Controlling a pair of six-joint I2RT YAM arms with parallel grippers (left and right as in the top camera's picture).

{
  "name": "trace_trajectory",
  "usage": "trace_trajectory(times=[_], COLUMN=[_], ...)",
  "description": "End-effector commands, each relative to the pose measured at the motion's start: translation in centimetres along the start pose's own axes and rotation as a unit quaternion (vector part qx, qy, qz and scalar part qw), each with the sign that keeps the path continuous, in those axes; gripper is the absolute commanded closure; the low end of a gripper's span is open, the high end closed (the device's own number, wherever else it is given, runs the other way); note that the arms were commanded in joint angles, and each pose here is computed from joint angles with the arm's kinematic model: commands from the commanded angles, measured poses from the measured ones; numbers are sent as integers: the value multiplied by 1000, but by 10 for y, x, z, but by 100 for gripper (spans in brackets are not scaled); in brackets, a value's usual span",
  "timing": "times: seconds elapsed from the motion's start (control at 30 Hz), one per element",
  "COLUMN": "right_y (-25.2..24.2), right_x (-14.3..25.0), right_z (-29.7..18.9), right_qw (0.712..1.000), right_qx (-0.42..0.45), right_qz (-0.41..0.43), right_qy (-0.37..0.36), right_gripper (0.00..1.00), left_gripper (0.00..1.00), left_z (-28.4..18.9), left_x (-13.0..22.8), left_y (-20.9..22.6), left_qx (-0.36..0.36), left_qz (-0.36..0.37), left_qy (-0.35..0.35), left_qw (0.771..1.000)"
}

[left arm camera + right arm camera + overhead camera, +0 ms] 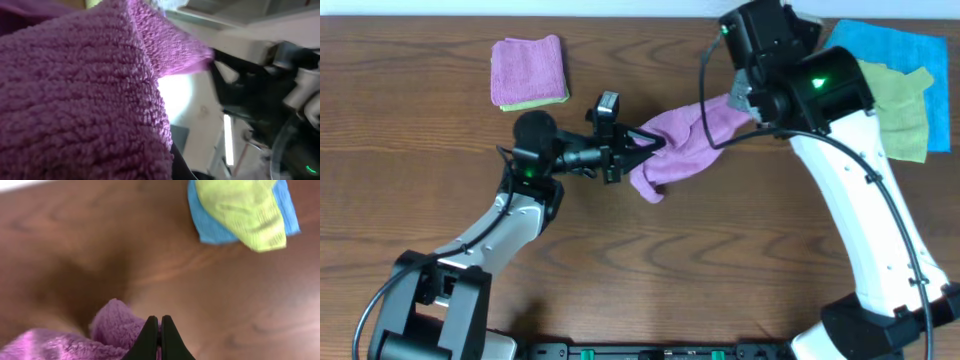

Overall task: Fold the cloth
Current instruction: 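Stretch the pink cloth between both grippers and lower it toward the table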

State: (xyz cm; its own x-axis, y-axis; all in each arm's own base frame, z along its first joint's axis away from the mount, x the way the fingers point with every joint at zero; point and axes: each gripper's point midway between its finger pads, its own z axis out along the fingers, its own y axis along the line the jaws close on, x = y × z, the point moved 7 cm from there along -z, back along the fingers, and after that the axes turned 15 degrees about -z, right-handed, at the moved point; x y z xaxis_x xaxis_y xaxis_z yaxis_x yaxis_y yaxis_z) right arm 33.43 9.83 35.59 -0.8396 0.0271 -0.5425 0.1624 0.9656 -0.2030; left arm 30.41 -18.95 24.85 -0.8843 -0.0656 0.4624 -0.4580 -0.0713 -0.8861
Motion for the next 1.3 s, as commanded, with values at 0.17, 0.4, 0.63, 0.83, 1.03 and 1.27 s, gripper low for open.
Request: trace_trajectory(times=[0.17,0.4,0.63,0.83,1.03,1.27], right_y=[-13,-9,4,6,-6,-36], right_x=[5,21,39,58,59,67], right_z=[8,12,36,49,40,-9], right_qw=[999,995,985,978,982,990], right_qx=[-22,-45,-80,-74,-43,-46], right_qz=[8,-5,-40,-51,-56,-41], right_qy=[42,94,144,188,177,127], right_gripper=[99,99,99,99,99,99], left_gripper=[94,94,94,94,94,94], left_z=[-28,-41,-29,-18,-5,-9], left_x=[2,2,3,7,24,66], left_y=[-12,-20,-12,5,3,-24], left_qx=[-4,5,-5,-44,-59,-46], left_qz=[-56,-21,-22,-75,-102,-18], left_qy=[19,13,20,49,85,107], left_qw=[998,1000,1000,995,989,993])
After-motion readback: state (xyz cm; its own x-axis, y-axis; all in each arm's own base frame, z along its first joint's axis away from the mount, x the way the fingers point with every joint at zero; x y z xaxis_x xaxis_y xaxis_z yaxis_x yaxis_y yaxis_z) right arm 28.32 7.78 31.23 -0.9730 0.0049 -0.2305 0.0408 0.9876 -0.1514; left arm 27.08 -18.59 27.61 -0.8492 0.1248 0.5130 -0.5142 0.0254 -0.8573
